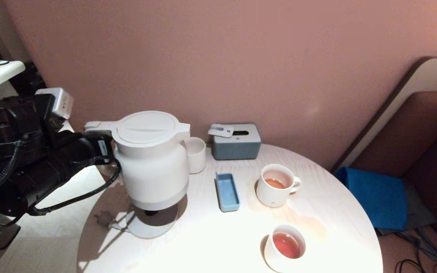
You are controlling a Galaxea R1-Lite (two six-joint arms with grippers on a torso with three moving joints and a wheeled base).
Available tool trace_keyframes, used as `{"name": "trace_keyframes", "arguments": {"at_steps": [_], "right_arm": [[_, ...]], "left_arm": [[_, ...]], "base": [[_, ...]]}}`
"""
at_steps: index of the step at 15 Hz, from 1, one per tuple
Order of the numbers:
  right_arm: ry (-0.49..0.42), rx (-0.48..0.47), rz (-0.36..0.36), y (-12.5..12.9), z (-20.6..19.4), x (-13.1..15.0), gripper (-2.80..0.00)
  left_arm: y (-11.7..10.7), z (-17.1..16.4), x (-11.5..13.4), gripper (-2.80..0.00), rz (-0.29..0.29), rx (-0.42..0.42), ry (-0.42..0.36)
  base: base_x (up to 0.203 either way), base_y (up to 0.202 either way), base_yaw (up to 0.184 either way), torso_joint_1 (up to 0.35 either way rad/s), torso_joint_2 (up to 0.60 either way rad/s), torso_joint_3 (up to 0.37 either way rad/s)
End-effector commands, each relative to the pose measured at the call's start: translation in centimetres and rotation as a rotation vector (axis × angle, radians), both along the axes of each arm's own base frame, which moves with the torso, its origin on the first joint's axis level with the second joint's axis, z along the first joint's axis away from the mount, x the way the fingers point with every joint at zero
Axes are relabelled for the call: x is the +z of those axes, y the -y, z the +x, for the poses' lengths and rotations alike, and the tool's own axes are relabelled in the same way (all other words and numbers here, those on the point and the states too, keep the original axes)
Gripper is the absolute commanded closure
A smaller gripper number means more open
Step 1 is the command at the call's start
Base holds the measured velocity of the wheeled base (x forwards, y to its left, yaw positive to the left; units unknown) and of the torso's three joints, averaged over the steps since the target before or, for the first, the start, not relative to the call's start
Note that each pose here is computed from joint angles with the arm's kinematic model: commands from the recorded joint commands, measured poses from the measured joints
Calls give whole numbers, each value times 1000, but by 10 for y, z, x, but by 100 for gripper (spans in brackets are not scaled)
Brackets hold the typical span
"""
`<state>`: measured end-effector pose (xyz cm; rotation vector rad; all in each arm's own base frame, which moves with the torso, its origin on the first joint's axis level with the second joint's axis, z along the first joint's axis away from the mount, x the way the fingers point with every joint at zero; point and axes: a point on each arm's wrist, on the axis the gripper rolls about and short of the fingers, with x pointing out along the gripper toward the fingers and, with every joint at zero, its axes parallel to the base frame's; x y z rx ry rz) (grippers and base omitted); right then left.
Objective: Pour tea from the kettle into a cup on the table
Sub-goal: Put down the kettle on the table
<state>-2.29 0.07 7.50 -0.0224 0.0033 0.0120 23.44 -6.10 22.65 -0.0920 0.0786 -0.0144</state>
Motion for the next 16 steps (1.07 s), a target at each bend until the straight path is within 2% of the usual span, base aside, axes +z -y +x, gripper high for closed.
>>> {"name": "trace_keyframes", "arguments": {"at_steps": [1,4,7,11,16], "right_arm": [[-1,0,-1,0,0,0,0],[-1,0,-1,0,0,0,0],[-1,0,-1,0,0,0,0],[-1,0,-1,0,0,0,0],[-1,0,-1,0,0,0,0]], "left_arm": [[-9,1,-14,0,-8,42,-1],[-13,10,-28,0,-67,99,49],[-15,12,-52,0,-67,128,50],[-16,6,-73,0,-70,135,-11],[-15,14,-89,0,-86,145,-56]], "base": [[0,0,0,0,0,0],[0,0,0,0,0,0],[0,0,0,0,0,0],[0,0,0,0,0,0],[0,0,0,0,0,0]]}}
